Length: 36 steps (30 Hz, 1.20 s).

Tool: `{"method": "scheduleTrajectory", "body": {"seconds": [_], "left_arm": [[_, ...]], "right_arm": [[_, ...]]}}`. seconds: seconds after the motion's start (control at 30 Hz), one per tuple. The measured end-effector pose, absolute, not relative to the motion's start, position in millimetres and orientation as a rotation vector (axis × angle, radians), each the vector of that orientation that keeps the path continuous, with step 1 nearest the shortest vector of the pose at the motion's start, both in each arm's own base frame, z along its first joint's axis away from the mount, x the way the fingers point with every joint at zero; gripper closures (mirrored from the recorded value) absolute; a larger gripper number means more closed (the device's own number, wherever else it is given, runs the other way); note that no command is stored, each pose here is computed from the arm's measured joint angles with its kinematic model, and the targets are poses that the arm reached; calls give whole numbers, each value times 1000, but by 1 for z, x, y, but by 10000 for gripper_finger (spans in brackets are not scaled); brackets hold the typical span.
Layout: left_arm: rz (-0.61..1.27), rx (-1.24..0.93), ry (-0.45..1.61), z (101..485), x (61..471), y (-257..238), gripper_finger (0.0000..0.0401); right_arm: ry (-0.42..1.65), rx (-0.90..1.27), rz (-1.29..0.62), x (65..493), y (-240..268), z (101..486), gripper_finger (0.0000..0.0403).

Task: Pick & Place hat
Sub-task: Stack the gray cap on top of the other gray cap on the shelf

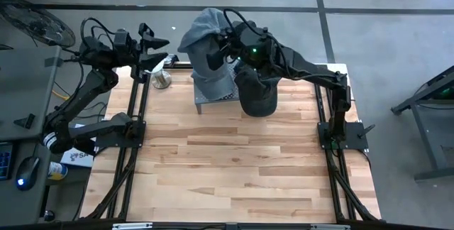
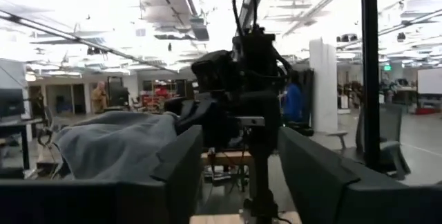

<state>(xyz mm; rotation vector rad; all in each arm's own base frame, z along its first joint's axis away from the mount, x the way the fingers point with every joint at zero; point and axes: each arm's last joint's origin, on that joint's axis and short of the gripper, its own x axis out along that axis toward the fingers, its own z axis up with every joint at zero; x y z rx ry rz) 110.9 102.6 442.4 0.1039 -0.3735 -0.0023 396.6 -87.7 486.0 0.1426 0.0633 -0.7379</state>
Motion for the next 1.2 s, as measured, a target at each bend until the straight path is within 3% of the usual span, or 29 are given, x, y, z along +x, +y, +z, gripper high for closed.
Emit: {"method": "scheduleTrajectory", "body": {"seconds": [0.2,0.37,0.6,0.87,1.2], "left_arm": [[110,146,-421,443,120,98,136],[282,211,-398,437,132,96,98],[477,428,-348,434,153,83,92],[704,652,-154,423,180,71,92],[774,832,4,421,205,61,92]], "right_arm": [[60,112,-778,397,-78,487,403],[29,82,-819,398,-76,491,403],[18,57,-839,406,-78,486,403],[37,34,-822,413,-79,479,403],[100,51,-766,424,-79,464,403]]}}
